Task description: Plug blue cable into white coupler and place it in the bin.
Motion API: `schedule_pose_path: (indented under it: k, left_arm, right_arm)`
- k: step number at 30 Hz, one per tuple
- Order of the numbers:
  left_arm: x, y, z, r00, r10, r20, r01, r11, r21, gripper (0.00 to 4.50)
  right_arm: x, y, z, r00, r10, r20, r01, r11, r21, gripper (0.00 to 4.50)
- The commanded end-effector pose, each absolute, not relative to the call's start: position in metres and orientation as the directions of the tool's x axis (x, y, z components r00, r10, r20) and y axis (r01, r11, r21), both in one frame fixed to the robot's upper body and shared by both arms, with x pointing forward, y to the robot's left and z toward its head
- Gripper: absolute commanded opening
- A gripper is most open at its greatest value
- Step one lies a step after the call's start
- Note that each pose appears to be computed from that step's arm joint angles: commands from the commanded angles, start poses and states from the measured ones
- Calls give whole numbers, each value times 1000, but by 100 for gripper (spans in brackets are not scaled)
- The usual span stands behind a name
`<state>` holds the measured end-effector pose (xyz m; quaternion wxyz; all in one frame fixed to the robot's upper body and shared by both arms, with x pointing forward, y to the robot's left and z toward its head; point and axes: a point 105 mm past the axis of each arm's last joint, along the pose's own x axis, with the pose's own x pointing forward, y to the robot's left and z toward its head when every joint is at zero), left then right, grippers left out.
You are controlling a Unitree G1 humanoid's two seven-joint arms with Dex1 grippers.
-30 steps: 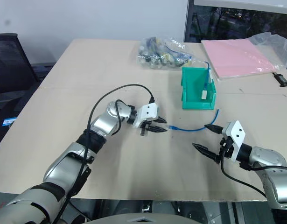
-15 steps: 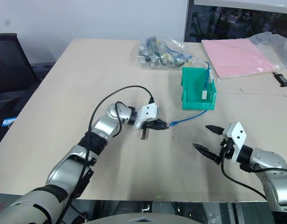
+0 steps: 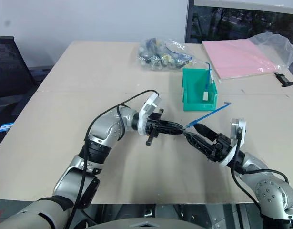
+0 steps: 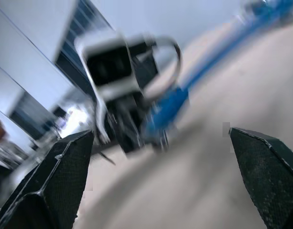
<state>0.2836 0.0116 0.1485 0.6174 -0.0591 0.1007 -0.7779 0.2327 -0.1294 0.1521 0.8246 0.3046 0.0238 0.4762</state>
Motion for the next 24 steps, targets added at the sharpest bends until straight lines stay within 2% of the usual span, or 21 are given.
schedule_pose_path:
  k: [1, 2, 5, 13, 19, 22, 23, 24]
  left_arm:
    - [275, 10, 161, -278, -961, 13, 936, -274, -221, 3]
    - [275, 9, 162, -277, -961, 19, 935, -274, -223, 3]
    - [277, 8, 162, -270, -962, 26, 937, -269, -222, 1]
    - [273, 6, 158, -284, -959, 22, 932, -281, -229, 1]
    - [275, 7, 155, -249, -968, 30, 924, -247, -293, 1]
    - [272, 7, 155, -246, -969, 13, 931, -240, -274, 88]
    - [271, 7, 157, -238, -971, 8, 940, -232, -251, 147]
    - [267, 8, 161, -230, -973, 18, 946, -228, -232, 188]
  right_arm:
    - [227, -127, 172, 499, 807, 315, -809, 304, 503, 450]
    - [227, -127, 173, 497, 807, 319, -810, 299, 504, 450]
    - [224, -125, 171, 472, 830, 298, -817, 285, 501, 371]
    - [222, -124, 169, 461, 842, 280, -815, 277, 509, 1]
    - [222, -123, 170, 446, 848, 286, -817, 254, 518, 1]
    - [226, -124, 171, 456, 840, 293, -811, 257, 526, 0]
    - [228, -124, 170, 459, 838, 293, -809, 259, 527, 0]
    - [231, -127, 170, 468, 835, 291, -806, 268, 528, 0]
